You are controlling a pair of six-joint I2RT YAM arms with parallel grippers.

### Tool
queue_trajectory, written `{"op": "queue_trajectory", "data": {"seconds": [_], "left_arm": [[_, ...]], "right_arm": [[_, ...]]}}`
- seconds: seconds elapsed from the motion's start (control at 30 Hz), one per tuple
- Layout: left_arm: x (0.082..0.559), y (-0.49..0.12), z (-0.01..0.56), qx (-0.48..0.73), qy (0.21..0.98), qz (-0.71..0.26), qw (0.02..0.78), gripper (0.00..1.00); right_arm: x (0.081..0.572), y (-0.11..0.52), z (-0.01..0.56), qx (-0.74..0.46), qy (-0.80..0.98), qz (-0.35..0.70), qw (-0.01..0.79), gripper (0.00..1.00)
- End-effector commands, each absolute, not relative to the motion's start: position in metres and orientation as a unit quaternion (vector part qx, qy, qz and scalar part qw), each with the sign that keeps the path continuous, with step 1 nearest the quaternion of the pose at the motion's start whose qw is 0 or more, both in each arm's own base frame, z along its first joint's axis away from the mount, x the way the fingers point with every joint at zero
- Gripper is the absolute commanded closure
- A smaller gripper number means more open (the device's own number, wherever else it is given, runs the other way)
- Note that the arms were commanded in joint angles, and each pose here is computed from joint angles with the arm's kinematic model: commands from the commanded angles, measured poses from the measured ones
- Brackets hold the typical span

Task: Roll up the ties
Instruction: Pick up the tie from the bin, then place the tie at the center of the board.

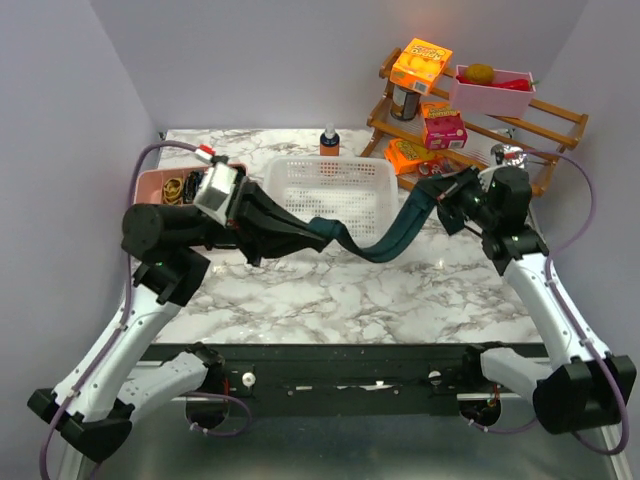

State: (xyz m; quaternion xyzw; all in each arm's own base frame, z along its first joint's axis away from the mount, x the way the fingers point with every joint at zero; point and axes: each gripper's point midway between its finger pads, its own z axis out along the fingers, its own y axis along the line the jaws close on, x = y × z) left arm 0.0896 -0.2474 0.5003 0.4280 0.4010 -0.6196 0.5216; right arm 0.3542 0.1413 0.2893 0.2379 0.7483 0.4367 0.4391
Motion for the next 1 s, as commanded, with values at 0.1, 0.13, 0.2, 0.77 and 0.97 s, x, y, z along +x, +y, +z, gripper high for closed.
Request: {"op": "queue_trajectory", "data": {"seconds": [0.1, 0.13, 0.2, 0.77, 0.97], "left_arm": [[0.067, -0.31, 0.494, 0.486, 0.338, -0.67, 0.449, 1.0], [0.065, -0.315, 0.497, 0.491, 0.33, -0.671, 0.446, 1.0], [0.069, -0.332, 0.489, 0.494, 0.335, -0.679, 0.426, 1.0], [0.114, -0.348, 0.33, 0.418, 0.542, -0.64, 0.349, 1.0], [0.115, -0.318, 0.277, 0.432, 0.614, -0.557, 0.355, 1.0]], "right_arm": [[0.319, 0.059, 0.236, 0.303, 0.773, 0.319, 0.457, 0.96], [0.315, 0.053, 0.231, 0.305, 0.776, 0.316, 0.453, 0.96], [0.31, 0.032, 0.221, 0.324, 0.777, 0.29, 0.455, 0.96], [0.249, 0.02, 0.047, 0.417, 0.82, 0.243, 0.307, 0.82], [0.236, 0.03, 0.032, 0.4, 0.837, 0.253, 0.275, 0.6]]}}
